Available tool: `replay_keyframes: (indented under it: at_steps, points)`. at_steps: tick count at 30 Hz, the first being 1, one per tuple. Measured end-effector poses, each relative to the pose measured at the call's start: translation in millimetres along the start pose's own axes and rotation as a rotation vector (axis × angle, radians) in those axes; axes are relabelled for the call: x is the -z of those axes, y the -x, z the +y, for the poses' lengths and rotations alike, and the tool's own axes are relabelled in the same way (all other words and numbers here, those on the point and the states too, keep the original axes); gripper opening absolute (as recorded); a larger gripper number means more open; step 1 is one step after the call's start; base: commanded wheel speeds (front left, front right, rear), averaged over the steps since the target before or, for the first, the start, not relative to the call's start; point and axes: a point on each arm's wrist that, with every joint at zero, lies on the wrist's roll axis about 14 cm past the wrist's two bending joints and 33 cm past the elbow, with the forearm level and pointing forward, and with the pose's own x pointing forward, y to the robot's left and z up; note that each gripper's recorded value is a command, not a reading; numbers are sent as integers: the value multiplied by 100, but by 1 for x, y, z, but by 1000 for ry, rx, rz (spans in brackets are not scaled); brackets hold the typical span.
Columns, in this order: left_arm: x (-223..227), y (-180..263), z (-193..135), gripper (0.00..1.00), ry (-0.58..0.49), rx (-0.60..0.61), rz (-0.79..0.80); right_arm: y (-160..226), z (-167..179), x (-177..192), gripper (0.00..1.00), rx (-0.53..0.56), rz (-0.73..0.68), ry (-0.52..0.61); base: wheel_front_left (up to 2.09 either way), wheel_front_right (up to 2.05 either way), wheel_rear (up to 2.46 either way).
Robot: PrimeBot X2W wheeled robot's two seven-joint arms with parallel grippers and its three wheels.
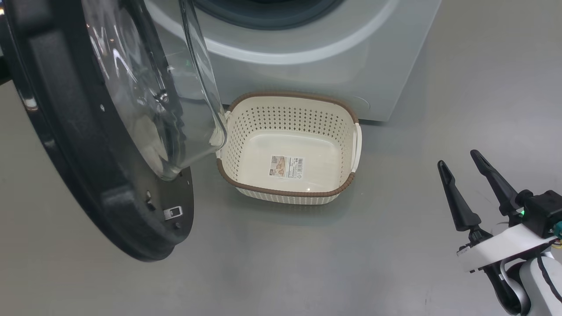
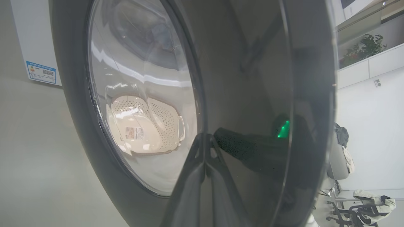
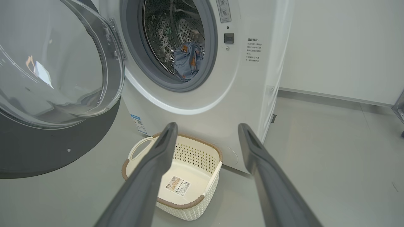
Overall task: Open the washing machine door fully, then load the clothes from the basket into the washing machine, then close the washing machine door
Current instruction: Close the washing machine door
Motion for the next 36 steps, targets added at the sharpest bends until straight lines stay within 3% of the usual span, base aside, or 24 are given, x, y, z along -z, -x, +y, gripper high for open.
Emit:
replay_keyframes:
  at_steps: [12,36]
  points:
    - [3,-41,-37,0,-84,127,55,19,-18,-7,100,91,-22,-10,0,0,0]
    - [20,-134,-79,0,-124,280,107,58,-54,-12,100,272,-41,-24,0,0,0]
